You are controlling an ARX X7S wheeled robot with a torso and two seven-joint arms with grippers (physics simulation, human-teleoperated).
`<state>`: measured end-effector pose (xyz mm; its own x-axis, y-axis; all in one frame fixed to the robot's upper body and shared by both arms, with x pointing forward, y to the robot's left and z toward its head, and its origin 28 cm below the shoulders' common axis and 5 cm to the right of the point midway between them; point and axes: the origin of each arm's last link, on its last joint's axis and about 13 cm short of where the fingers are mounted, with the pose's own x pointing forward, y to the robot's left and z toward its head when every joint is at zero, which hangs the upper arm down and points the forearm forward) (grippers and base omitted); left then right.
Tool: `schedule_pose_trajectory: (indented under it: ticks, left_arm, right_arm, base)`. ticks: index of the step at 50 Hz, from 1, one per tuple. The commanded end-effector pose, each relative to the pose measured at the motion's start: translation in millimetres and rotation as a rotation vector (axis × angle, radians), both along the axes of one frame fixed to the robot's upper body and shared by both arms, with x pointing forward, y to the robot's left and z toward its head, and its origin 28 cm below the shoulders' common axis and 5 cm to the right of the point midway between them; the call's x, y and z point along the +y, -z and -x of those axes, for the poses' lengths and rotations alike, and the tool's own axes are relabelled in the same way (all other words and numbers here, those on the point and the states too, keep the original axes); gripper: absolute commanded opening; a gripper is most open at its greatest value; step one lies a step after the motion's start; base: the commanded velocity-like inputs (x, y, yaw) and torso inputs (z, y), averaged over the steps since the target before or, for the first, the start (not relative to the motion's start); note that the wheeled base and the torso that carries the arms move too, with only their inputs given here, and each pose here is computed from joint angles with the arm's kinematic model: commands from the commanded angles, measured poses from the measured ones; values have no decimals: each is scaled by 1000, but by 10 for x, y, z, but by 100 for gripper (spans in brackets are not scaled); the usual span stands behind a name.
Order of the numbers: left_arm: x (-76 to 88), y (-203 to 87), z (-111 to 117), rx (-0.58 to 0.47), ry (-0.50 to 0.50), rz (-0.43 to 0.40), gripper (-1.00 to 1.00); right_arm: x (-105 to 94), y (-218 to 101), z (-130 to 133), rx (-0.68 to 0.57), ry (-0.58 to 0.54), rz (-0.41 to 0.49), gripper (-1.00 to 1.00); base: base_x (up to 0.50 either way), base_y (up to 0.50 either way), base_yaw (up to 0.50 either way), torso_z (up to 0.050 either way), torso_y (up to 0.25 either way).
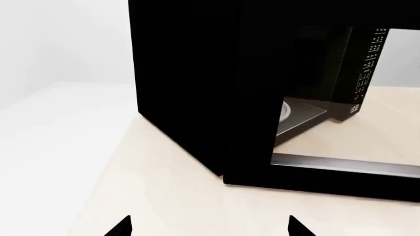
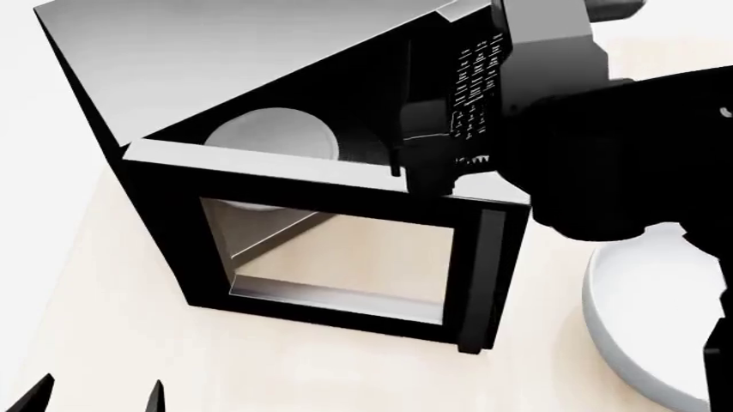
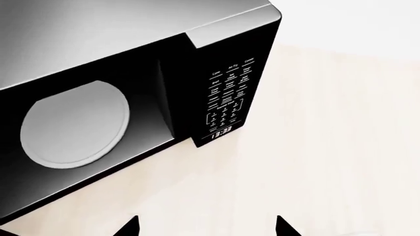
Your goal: Open the microwave.
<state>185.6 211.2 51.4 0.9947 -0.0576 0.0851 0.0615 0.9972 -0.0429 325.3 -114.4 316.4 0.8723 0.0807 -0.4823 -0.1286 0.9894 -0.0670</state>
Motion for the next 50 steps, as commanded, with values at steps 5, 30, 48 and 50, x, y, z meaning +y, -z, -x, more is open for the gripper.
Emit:
schedule_pose_trajectory:
  ticks: [5,30,48,50]
  left_arm:
    - [1,2,-2,0,-2,0,100]
    - [-1,-4,9,-2,-2,-3,100]
    - [-3,-4,-1,-2,-3,-3,100]
    - [-4,-2,-1,-1,-2,-4,100]
  right_arm:
    - [19,95,74,74,-64,-30,100]
    - [29,199,233,106,-152,-62,100]
    - [63,279,344,120,-249,-142,100]
    - [63,280,348,120,-255,-147,100]
  base:
    - [0,0,0,0,-2]
    - [0,0,0,-1,-2]
    - [0,0,0,-1,-3]
    - [0,1,3,0,0]
